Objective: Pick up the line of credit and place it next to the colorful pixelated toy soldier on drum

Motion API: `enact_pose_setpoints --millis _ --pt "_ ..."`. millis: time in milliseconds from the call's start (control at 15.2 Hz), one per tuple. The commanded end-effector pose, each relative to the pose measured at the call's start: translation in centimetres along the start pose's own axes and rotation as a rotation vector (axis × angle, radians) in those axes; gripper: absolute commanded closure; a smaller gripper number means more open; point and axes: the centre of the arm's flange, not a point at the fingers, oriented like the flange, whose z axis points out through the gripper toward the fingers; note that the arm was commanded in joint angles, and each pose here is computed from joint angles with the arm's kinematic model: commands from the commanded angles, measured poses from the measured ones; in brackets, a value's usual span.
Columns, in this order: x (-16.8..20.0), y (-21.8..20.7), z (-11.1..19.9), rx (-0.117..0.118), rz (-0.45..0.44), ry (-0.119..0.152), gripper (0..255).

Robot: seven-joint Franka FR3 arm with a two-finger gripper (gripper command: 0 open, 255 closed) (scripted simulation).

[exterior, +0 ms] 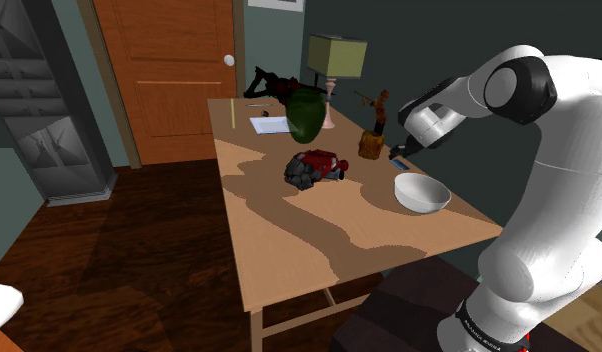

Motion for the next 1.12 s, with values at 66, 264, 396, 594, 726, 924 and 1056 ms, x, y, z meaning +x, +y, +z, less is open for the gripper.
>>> enact_pose_setpoints --millis 66,264,396,594,726,924,1056 --pt "0.0 0.0 0.0 0.0 0.0 0.0 0" --pt "0.0 0.0 0.0 0.0 0.0 0.0 0" --pt "0.0 0.0 -2.6 0.0 0.0 0.0 0" --pt "0.0 0.0 -5.0 0.0 0.0 0.0 0" --pt "0.0 0.0 -5.0 0.0 0.0 0.0 0" --pt "0.0 0.0 -5.0 0.0 0.0 0.0 0" --pt "0.0 0.0 -5.0 0.0 0.0 0.0 0"
